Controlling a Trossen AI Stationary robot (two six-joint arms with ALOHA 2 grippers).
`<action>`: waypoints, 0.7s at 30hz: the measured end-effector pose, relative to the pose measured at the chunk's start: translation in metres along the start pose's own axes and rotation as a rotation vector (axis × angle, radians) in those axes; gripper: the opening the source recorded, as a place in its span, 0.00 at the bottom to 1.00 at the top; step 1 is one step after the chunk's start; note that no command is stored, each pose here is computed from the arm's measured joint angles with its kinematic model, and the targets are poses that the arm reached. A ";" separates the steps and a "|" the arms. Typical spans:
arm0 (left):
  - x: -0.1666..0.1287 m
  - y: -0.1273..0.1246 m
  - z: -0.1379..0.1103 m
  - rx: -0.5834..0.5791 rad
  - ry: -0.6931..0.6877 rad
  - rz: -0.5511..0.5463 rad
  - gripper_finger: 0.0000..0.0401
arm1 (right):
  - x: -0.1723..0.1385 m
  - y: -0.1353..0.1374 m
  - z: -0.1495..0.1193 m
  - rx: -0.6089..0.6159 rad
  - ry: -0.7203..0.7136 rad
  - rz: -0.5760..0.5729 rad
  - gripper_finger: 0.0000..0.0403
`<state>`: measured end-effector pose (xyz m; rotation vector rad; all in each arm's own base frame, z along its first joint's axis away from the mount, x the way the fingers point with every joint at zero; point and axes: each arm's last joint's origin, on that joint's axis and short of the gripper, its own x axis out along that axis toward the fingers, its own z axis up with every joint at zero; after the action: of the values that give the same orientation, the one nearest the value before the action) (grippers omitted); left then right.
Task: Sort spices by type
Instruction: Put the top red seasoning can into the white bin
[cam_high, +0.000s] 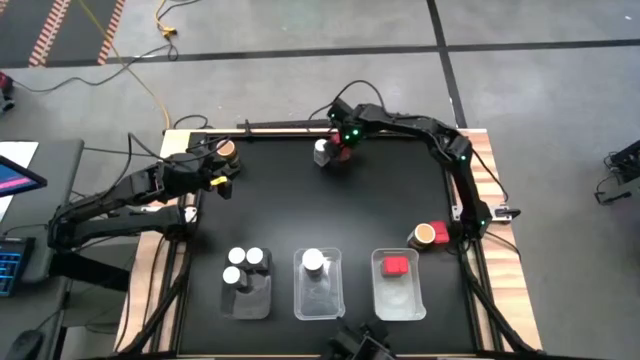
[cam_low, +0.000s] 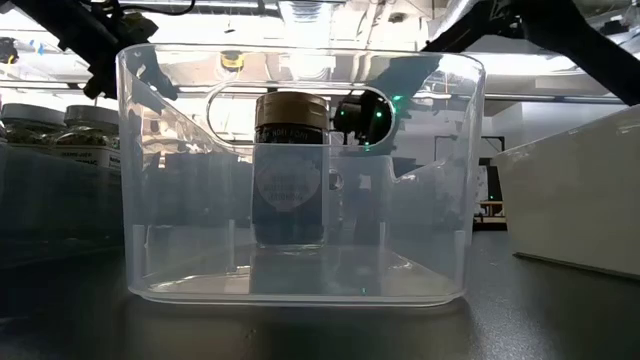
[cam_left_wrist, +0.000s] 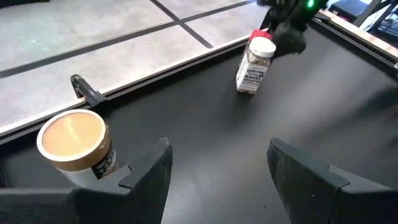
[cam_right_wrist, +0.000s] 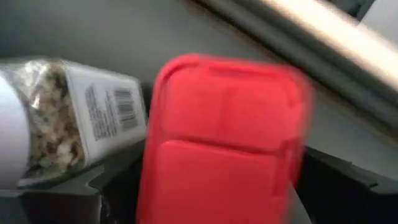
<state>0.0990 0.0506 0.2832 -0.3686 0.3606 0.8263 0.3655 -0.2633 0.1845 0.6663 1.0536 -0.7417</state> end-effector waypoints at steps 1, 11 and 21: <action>0.000 0.000 0.000 -0.005 0.001 0.000 0.63 | 0.003 0.001 -0.001 0.012 0.006 0.000 0.92; 0.000 0.000 -0.001 -0.020 0.007 0.001 0.63 | 0.005 0.008 0.000 0.013 -0.027 0.009 0.92; 0.000 0.000 -0.001 -0.022 0.007 0.001 0.63 | 0.005 0.000 0.001 0.034 -0.007 -0.007 0.78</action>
<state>0.0988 0.0504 0.2826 -0.3923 0.3581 0.8307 0.3672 -0.2655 0.1800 0.6893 1.0394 -0.7685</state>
